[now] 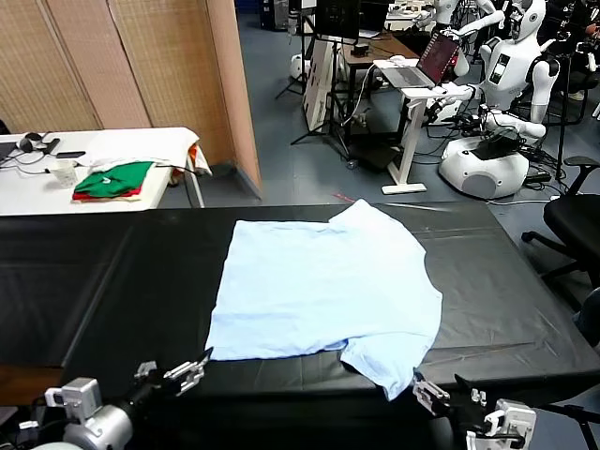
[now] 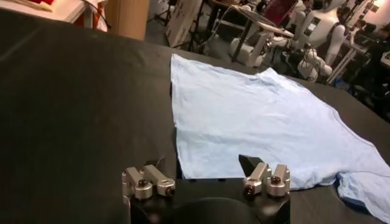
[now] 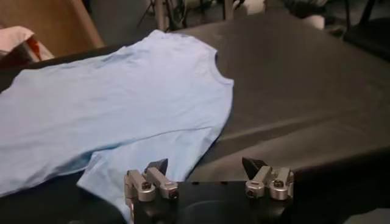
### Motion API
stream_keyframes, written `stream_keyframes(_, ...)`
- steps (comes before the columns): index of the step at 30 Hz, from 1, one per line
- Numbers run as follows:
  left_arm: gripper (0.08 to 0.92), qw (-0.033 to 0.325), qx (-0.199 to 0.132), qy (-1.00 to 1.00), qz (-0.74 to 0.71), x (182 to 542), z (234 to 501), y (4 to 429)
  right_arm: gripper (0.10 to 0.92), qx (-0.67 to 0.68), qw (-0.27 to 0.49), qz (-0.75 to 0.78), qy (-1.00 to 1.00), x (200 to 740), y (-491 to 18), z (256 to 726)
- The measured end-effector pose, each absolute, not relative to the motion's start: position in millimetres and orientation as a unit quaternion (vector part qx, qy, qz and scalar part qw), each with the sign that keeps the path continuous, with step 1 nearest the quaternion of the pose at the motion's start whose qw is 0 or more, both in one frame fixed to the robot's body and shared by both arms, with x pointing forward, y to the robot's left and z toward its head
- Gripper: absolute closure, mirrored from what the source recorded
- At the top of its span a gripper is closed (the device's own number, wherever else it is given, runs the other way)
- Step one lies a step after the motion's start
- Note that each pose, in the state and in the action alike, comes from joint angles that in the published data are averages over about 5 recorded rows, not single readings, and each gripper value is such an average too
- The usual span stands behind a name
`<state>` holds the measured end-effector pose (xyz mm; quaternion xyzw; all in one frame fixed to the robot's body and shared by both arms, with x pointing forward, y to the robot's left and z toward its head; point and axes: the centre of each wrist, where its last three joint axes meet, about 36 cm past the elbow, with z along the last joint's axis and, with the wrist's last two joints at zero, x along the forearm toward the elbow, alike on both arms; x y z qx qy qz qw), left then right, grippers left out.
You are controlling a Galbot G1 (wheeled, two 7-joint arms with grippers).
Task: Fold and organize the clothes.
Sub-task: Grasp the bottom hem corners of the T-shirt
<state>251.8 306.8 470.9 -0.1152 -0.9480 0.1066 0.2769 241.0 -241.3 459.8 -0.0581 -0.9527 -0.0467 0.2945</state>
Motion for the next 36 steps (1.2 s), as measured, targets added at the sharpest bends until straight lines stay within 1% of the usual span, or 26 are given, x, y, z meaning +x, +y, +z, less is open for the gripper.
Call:
stream_keyframes(13, 0.095, 0.287, -0.099, -0.949, 0.087, 255, 437, 297, 0.116, -0.045, 0.303, -0.028, -0.951, 247, -220, 442)
stream_keyframes(16, 0.116, 0.288, -0.099, -0.949, 0.082, 255, 431, 291, 0.144, -0.042, 0.304, -0.027, -0.951, 247, -218, 439)
stream_keyframes(19, 0.161, 0.29, -0.101, -0.949, 0.076, 256, 426, 287, 0.229, -0.04, 0.304, -0.027, -0.951, 247, -216, 438)
stream_keyframes(21, 0.195, 0.29, -0.102, -0.949, 0.073, 257, 423, 284, 0.324, -0.038, 0.305, -0.028, -0.951, 247, -216, 436)
stream_keyframes(25, 0.265, 0.289, -0.103, -0.949, 0.073, 259, 419, 282, 0.557, -0.038, 0.309, -0.031, -0.95, 248, -214, 432)
stream_keyframes(26, 0.295, 0.289, -0.103, -0.949, 0.073, 260, 418, 281, 0.63, -0.037, 0.309, -0.032, -0.95, 248, -214, 431)
stream_keyframes(28, 0.35, 0.289, -0.104, -0.949, 0.072, 260, 416, 280, 0.732, -0.037, 0.31, -0.034, -0.949, 248, -213, 429)
stream_keyframes(29, 0.391, 0.29, -0.104, -0.949, 0.072, 261, 415, 279, 0.785, -0.036, 0.31, -0.035, -0.949, 247, -213, 429)
stream_keyframes(31, 0.463, 0.29, -0.104, -0.949, 0.07, 261, 414, 278, 0.842, -0.036, 0.309, -0.037, -0.95, 247, -213, 428)
stream_keyframes(32, 0.522, 0.291, -0.103, -0.949, 0.07, 261, 413, 278, 0.863, -0.035, 0.309, -0.039, -0.95, 246, -213, 428)
stream_keyframes(35, 0.683, 0.293, -0.103, -0.948, 0.07, 260, 412, 277, 0.882, -0.034, 0.309, -0.044, -0.949, 244, -213, 431)
stream_keyframes(36, 0.725, 0.293, -0.103, -0.948, 0.07, 260, 411, 277, 0.881, -0.033, 0.31, -0.046, -0.949, 243, -214, 433)
